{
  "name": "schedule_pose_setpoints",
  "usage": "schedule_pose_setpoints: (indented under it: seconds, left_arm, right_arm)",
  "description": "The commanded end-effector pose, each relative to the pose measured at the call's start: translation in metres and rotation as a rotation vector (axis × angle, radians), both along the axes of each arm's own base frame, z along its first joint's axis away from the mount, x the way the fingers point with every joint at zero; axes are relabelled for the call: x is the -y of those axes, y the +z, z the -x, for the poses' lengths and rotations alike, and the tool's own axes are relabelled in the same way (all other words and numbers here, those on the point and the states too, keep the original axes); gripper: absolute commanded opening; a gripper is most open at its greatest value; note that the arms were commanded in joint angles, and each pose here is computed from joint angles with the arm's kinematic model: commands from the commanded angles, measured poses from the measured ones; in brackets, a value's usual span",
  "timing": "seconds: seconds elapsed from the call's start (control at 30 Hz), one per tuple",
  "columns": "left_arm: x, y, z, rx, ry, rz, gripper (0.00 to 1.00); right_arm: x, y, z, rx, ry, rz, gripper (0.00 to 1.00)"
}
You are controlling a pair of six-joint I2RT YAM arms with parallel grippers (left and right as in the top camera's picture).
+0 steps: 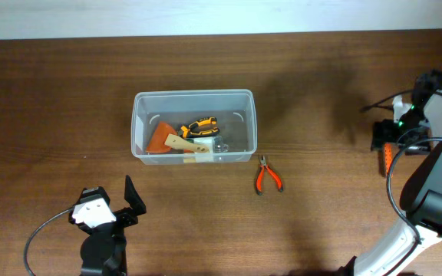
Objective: Pack container
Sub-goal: 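Move the right gripper to the orange ribbed stick and grasp it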
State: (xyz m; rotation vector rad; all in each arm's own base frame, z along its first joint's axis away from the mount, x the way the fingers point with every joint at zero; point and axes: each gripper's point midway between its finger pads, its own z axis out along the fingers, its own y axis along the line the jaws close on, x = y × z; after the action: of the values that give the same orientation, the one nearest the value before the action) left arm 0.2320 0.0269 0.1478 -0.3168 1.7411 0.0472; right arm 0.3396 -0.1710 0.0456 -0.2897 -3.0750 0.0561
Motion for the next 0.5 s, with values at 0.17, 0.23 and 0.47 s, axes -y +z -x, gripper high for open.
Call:
schedule_pose_setpoints:
  seconds: [0.17,0.23,0.47]
  left_arm:
    - [0.0,-0.001,0.0,-0.002,-0.001,-0.009,0.99]
    - [0.0,-0.001,0.0,-0.002,-0.001,-0.009,0.99]
    - [0.0,-0.001,0.0,-0.002,-0.001,-0.009,0.99]
  right_arm:
    - [0.002,-0.022,0.006,0.017,0.0,0.025,0.85]
    - [0.002,-0.029,0.007,0.023,0.0,0.028,0.85]
    - [0.004,-0.036,0.003,0.051,-0.001,0.042,0.78]
